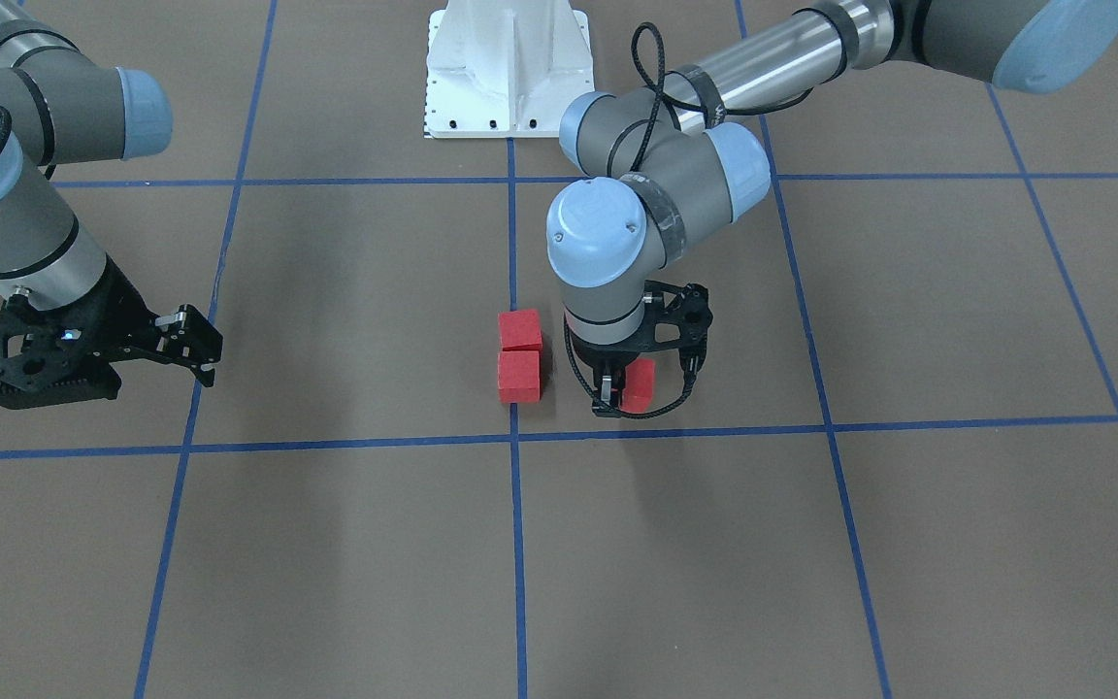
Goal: Form red blocks into L shape at center
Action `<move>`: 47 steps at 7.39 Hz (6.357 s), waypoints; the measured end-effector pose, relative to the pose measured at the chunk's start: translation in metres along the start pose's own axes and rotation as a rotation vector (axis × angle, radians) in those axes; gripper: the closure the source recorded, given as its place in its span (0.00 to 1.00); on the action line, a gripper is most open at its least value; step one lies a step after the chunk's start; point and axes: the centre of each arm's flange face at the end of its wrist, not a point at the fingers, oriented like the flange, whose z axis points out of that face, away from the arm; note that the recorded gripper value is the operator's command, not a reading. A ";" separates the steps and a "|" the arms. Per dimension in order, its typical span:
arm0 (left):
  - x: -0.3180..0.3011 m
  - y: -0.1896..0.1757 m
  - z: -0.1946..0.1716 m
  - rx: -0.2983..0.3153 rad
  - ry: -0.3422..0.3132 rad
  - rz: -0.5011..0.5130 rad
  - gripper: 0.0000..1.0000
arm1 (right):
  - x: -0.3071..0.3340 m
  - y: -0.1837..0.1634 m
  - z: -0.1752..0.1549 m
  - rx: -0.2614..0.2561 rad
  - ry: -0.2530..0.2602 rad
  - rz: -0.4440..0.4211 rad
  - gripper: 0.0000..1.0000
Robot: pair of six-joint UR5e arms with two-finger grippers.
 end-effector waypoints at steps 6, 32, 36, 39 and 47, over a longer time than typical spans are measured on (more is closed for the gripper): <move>-0.020 0.047 0.010 0.016 -0.004 -0.113 1.00 | 0.000 0.001 0.001 -0.001 0.001 0.002 0.01; -0.025 0.072 0.018 0.001 -0.008 -0.048 0.00 | -0.004 -0.001 0.000 0.004 0.000 0.009 0.01; -0.026 0.021 -0.002 0.084 -0.027 0.058 0.00 | -0.008 -0.002 -0.004 0.010 -0.005 -0.006 0.01; -0.015 -0.096 -0.020 0.147 0.023 0.266 0.00 | 0.009 -0.010 -0.017 0.029 -0.003 0.017 0.01; -0.063 -0.514 -0.035 0.094 0.105 1.462 0.00 | 0.299 0.043 -0.071 -0.018 0.012 0.213 0.01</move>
